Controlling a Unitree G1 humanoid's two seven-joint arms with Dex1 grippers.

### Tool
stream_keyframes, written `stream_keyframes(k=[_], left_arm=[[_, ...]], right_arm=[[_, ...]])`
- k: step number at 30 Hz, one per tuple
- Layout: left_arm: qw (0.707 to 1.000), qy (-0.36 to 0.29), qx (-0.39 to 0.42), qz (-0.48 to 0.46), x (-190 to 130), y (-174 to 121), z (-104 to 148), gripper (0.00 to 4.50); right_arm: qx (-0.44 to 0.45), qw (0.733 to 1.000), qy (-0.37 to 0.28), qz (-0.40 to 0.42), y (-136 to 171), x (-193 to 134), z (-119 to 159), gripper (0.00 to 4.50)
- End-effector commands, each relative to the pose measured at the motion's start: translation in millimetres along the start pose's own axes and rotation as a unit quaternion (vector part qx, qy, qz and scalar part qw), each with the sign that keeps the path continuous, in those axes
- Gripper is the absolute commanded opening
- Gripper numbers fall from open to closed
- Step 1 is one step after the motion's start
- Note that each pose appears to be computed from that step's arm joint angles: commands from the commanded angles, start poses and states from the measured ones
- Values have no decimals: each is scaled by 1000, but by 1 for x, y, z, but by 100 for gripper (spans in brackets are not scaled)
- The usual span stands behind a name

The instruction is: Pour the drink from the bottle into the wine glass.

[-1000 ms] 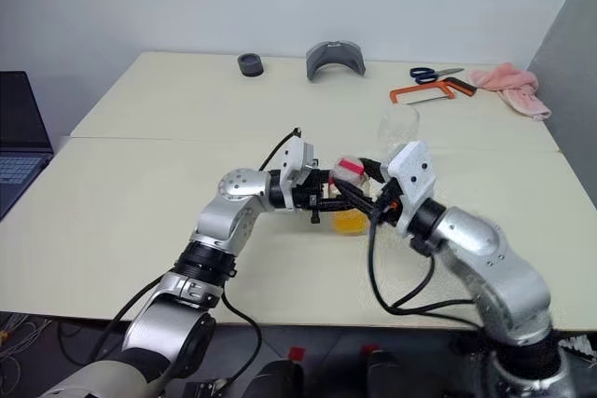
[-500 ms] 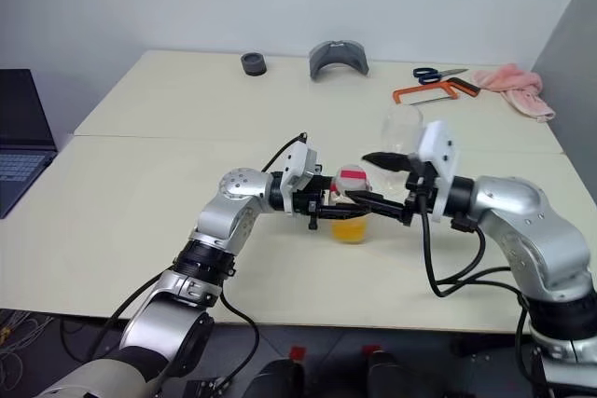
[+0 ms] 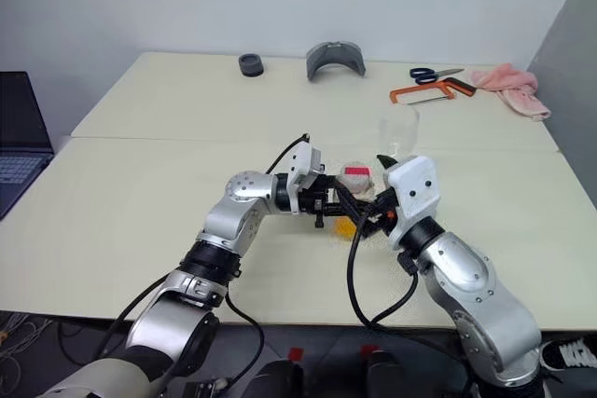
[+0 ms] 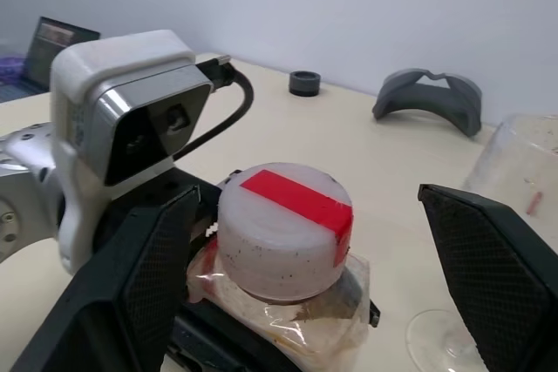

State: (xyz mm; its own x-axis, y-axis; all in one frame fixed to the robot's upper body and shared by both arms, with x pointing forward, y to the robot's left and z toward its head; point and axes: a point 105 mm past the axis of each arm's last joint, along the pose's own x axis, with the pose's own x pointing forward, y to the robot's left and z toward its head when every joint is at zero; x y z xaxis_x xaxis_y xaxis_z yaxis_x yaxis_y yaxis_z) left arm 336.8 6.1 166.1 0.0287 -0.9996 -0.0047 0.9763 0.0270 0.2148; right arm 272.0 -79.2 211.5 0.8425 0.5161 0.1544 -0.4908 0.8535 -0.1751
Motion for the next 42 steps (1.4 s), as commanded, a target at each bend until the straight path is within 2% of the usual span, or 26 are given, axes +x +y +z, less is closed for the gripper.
stream_keyframes(k=[1, 3, 6, 11, 12, 15, 18, 19, 21, 23, 27, 31, 32, 36, 42], left_arm=[[999, -18, 35, -3, 3, 3, 18, 171], [999, -18, 35, -2, 4, 4, 18, 171], [999, -18, 36, -1, 3, 4, 18, 171], [999, -16, 34, 0, 2, 3, 17, 171], [999, -15, 33, -1, 2, 3, 17, 171], [999, -15, 31, -8, 2, 1, 16, 171], [999, -12, 29, -22, 2, -1, 17, 171], [999, -10, 28, -28, 2, -2, 17, 171], [999, -2, 30, -44, 0, -5, 16, 171], [998, 3, 32, -53, -2, -5, 16, 171], [998, 2, 34, -49, -4, -3, 18, 170], [999, 0, 31, -41, -5, -4, 18, 169], [999, 0, 30, -40, -5, -4, 17, 169], [999, -2, 27, -31, -5, -5, 15, 169], [999, -9, 34, -2, -1, 3, 17, 169]], right_arm=[[-9, 999, -34, -17, -1, 2, 13, 428], [-8, 999, -31, -20, -2, 3, 11, 428], [-7, 999, -32, -20, -3, 4, 9, 368], [-2, 999, -40, 6, 3, 4, 10, 203], [0, 999, -42, 16, 6, 4, 9, 185], [1, 997, -53, 61, 13, 4, 11, 186], [-25, 986, -61, 151, 19, 3, 14, 186], [-45, 979, -57, 191, 19, 3, 13, 186], [-92, 948, -17, 303, 16, 0, 8, 186], [-108, 918, 23, 381, 6, -2, 8, 186], [-53, 903, 59, 423, -3, 2, 13, 186], [-53, 919, 49, 386, -11, 4, 15, 186], [-50, 925, 44, 374, -14, 3, 17, 259], [-54, 951, 18, 305, -26, -3, 28, 384], [-51, 984, -10, 170, -13, -14, 24, 391]])
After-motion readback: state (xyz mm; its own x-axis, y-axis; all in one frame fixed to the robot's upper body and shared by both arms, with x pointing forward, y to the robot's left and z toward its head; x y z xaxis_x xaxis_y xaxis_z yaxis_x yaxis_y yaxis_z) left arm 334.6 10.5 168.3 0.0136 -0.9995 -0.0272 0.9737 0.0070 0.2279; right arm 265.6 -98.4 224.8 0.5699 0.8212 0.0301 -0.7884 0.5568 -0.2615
